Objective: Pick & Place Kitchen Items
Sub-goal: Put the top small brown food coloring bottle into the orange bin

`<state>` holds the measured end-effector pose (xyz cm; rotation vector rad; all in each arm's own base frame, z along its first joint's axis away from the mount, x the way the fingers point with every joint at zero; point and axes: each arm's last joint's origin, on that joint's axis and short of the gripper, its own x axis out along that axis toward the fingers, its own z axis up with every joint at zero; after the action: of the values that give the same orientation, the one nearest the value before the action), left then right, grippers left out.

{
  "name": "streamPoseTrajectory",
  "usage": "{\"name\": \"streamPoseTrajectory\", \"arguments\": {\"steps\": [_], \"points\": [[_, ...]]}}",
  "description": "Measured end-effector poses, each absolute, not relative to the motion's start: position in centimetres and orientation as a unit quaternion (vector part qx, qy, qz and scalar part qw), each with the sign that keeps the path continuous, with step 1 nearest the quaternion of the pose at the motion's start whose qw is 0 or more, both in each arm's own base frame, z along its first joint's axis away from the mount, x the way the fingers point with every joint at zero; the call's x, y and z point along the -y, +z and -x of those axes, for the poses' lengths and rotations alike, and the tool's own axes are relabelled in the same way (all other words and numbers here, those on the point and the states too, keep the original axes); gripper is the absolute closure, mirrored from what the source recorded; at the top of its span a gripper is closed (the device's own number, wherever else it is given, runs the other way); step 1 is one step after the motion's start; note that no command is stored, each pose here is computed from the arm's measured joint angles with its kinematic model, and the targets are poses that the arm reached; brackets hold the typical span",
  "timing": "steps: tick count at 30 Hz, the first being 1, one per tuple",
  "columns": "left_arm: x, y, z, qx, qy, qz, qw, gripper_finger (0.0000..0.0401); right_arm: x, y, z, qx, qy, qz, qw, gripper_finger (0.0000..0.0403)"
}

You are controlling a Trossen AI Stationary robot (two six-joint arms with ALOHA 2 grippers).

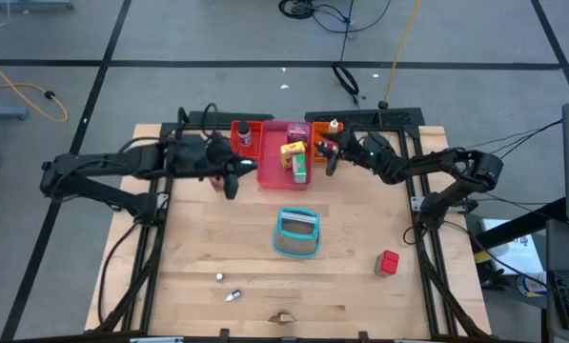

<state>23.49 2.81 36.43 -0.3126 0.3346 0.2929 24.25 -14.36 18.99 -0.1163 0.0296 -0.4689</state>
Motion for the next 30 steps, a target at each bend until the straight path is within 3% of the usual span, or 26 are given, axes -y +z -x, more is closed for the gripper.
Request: {"name": "streamPoseTrajectory", "arguments": {"steps": [8, 16, 22, 30], "points": [[-6.7, 34.9, -26.3, -0.177, 0.121, 0.187, 0.958, 0.0343, 10.1, 24.2, -23.8, 0.079, -0.186, 0.135, 0.97, 0.0234], [-9.6, 34.7, -29.1, -0.092, 0.032, 0.222, 0.97, 0.0348, 4.6, 26.5, -23.7, 0.112, -0.114, 0.222, 0.962, 0.0234], [-10.6, 33.8, -30.9, -0.062, -0.002, 0.242, 0.968, 0.0346, 2.0, 26.8, -24.4, 0.103, -0.127, 0.29, 0.943, 0.0234], [-10.5, 32.7, -32.9, -0.038, -0.045, 0.263, 0.963, 0.0342, 1.7, 27.4, -26.2, 0.082, -0.159, 0.301, 0.937, 0.0234]]}}
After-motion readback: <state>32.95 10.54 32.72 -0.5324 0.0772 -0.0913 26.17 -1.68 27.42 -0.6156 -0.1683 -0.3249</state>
